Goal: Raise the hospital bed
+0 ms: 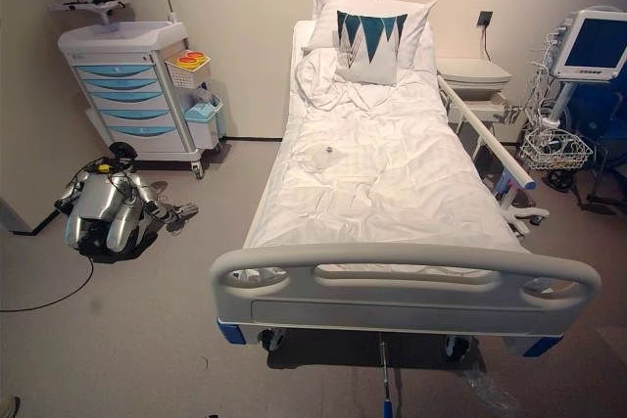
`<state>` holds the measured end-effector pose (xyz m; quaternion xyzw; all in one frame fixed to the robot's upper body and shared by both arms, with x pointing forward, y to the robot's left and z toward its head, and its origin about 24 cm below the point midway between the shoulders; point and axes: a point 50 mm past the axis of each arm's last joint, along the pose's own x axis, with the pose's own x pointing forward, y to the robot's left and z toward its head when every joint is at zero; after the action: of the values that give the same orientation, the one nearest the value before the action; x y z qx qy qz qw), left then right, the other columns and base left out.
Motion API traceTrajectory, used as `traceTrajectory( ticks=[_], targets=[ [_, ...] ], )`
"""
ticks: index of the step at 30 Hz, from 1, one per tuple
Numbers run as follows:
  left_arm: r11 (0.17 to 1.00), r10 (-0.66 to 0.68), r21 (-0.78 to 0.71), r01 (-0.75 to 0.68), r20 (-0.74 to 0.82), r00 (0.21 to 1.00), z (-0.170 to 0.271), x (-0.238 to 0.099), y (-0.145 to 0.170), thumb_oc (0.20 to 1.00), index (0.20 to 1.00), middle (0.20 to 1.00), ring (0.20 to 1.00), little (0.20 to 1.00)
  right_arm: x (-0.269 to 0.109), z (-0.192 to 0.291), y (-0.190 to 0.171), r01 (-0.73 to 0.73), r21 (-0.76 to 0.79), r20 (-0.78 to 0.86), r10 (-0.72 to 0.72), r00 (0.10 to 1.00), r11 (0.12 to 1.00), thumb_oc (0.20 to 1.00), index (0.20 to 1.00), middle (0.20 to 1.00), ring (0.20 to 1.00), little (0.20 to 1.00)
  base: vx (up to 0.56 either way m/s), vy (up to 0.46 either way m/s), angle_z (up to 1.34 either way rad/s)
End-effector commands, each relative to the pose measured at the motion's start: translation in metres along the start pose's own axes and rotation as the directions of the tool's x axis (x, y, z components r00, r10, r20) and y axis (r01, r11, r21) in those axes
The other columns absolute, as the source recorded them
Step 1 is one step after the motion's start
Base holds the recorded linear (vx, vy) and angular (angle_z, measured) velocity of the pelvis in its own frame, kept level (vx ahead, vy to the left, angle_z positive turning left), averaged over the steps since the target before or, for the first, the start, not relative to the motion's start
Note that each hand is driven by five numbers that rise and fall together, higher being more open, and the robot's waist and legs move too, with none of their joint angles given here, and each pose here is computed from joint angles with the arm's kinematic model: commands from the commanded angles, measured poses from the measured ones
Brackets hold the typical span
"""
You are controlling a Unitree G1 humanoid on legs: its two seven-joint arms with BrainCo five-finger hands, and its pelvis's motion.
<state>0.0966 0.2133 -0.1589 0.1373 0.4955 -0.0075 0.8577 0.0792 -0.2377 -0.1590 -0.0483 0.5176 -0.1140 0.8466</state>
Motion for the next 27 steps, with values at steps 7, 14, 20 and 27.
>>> traceTrajectory(
  ticks=[7, 14, 20, 27],
  targets=[
    [0.998, 0.008, -0.06, -0.004, 0.059, 0.998, 0.025, 0.008, 0.0, 1.0, 1.0, 1.0, 1.0, 1.0, 0.008, 0.032, -0.002, 0.009, 0.017, 0.088, -0.01, 0.996, 1.0, 1.0, 1.0, 1.0, 1.0, 1.0, 0.0, 0.0, 0.0],
    [1.0, 0.014, -0.009, -0.013, 0.108, 0.994, 0.04, 0.011, 0.005, 1.0, 1.0, 1.0, 1.0, 1.0, 0.01, 0.044, -0.005, 0.019, 0.005, 0.102, -0.019, 0.995, 1.0, 1.0, 1.0, 1.0, 1.0, 1.0, -0.03, -0.001, -0.01],
    [0.998, 0.037, -0.065, -0.011, 0.401, 0.915, 0.112, 0.007, 0.02, 1.0, 1.0, 1.0, 1.0, 1.0, 0.014, 0.092, -0.01, 0.037, 0.059, 0.239, -0.05, 0.97, 0.998, 1.0, 1.0, 1.0, 1.0, 1.0, -0.14, -0.001, -0.02],
    [0.998, -0.058, 0.04, 0.044, 0.774, 0.631, 0.204, -0.048, 0.04, 1.0, 1.0, 1.0, 1.0, 1.0, -0.001, 0.169, -0.007, -0.013, 0.104, 0.51, -0.042, 0.859, 0.995, 1.0, 1.0, 1.0, 1.0, 1.0, -0.16, -0.035, -0.02]
  ],
)
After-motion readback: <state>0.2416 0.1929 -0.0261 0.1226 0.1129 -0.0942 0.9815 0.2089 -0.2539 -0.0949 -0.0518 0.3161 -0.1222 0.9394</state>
